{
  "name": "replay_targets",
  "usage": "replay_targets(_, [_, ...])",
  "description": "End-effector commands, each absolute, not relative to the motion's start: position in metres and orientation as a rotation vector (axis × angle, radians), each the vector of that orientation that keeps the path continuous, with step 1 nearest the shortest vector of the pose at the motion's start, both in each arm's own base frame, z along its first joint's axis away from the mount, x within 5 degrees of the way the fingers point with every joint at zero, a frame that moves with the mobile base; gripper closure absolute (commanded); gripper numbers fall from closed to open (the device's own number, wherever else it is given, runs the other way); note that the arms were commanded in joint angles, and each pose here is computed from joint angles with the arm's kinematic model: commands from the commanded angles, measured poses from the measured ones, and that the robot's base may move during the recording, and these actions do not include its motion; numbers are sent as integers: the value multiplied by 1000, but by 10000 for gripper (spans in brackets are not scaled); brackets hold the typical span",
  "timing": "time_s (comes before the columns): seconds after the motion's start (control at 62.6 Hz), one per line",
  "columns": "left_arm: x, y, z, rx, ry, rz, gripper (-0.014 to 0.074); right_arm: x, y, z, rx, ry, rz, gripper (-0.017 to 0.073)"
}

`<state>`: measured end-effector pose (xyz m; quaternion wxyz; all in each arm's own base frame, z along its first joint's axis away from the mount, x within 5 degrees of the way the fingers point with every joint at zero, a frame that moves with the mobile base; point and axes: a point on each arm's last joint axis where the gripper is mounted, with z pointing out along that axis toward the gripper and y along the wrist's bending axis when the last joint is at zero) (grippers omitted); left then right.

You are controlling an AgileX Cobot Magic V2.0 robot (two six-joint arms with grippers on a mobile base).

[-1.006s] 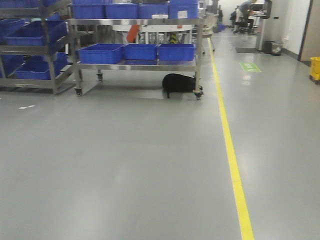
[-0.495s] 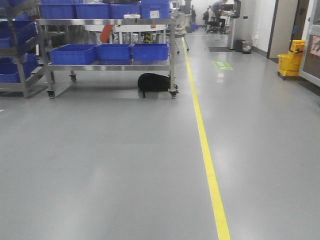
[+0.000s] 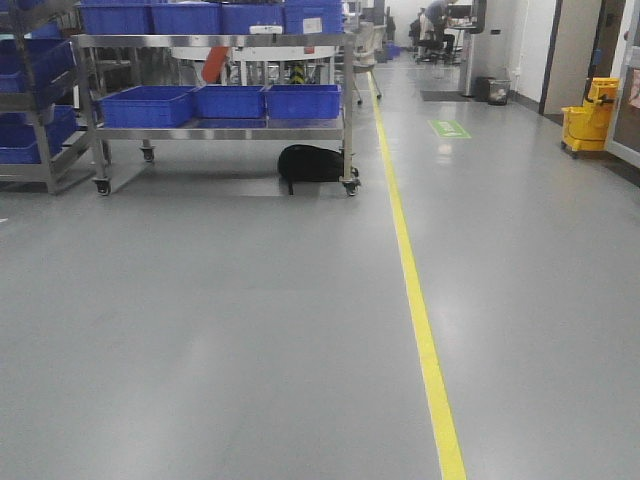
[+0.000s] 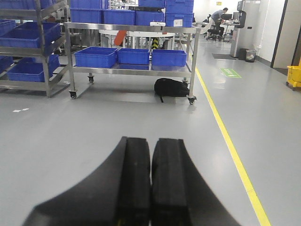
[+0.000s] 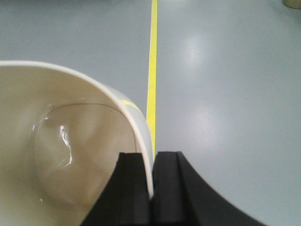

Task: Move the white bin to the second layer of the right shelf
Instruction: 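Drive along the yellow-lined aisle past the blue-crate shelves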

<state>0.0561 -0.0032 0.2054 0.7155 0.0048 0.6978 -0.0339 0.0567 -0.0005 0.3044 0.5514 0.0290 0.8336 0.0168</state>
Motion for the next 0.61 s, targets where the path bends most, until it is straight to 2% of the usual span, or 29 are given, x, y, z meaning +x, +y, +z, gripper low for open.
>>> replay_targets(0.0, [56,-3,205,-1,1474,-82,509,59,-1,321,68,1856,35,512])
replay_targets(0.591, [56,-3,205,-1,1474,-82,509,59,-1,321,69,1861,35,512])
